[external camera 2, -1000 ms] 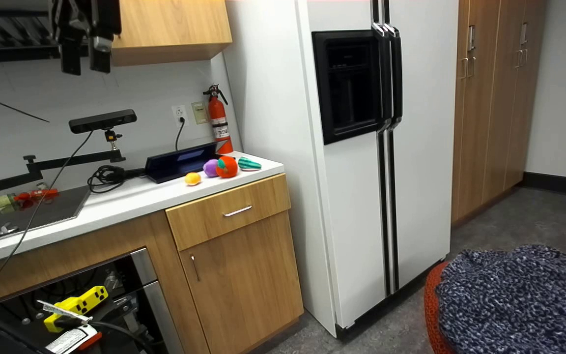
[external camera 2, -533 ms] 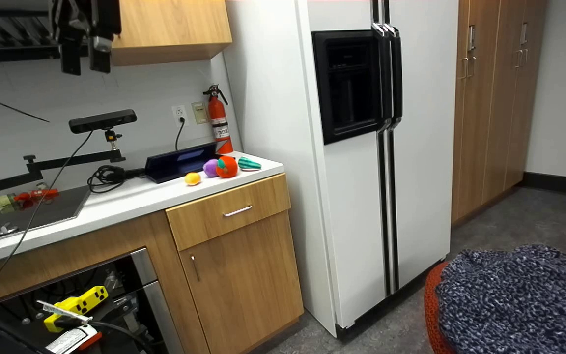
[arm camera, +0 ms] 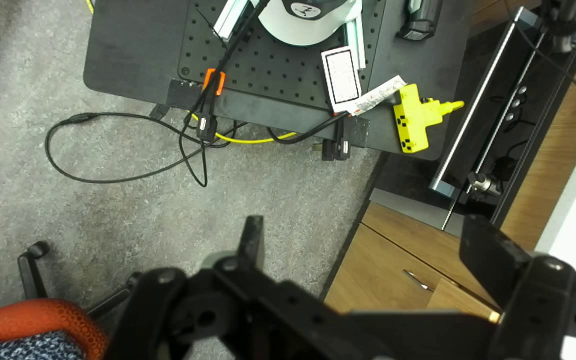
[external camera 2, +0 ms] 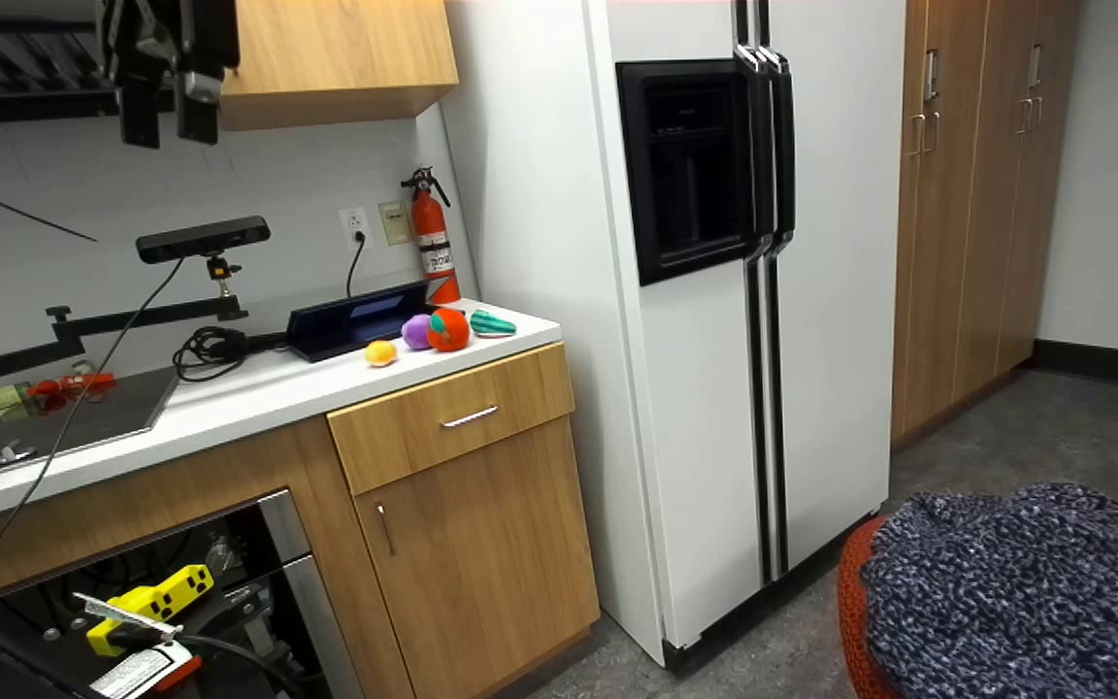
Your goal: Open the top drawer of the bottom cabinet.
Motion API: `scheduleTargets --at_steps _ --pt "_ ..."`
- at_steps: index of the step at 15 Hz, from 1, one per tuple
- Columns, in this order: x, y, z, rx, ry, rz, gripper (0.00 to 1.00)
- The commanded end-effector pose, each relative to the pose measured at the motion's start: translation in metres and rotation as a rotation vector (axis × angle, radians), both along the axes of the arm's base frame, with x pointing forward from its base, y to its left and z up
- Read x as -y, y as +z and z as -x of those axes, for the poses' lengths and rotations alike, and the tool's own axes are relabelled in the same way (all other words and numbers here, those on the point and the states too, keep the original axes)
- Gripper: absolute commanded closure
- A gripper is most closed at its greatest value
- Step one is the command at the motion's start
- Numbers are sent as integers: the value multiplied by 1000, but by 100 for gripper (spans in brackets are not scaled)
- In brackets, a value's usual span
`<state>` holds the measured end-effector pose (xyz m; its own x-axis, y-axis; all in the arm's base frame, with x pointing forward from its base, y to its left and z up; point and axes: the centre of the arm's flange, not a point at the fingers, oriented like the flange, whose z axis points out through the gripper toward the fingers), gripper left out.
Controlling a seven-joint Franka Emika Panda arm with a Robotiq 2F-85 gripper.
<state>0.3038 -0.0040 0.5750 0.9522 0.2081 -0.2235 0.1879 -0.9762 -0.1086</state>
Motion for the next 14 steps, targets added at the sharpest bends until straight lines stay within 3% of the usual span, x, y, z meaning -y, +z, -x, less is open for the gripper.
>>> scheduleTargets --at_steps 1,12,14 --pt "0 0 0 0 0 0 0" --pt "0 0 0 0 0 0 0" --pt "2 -5 -11 0 -6 13 0"
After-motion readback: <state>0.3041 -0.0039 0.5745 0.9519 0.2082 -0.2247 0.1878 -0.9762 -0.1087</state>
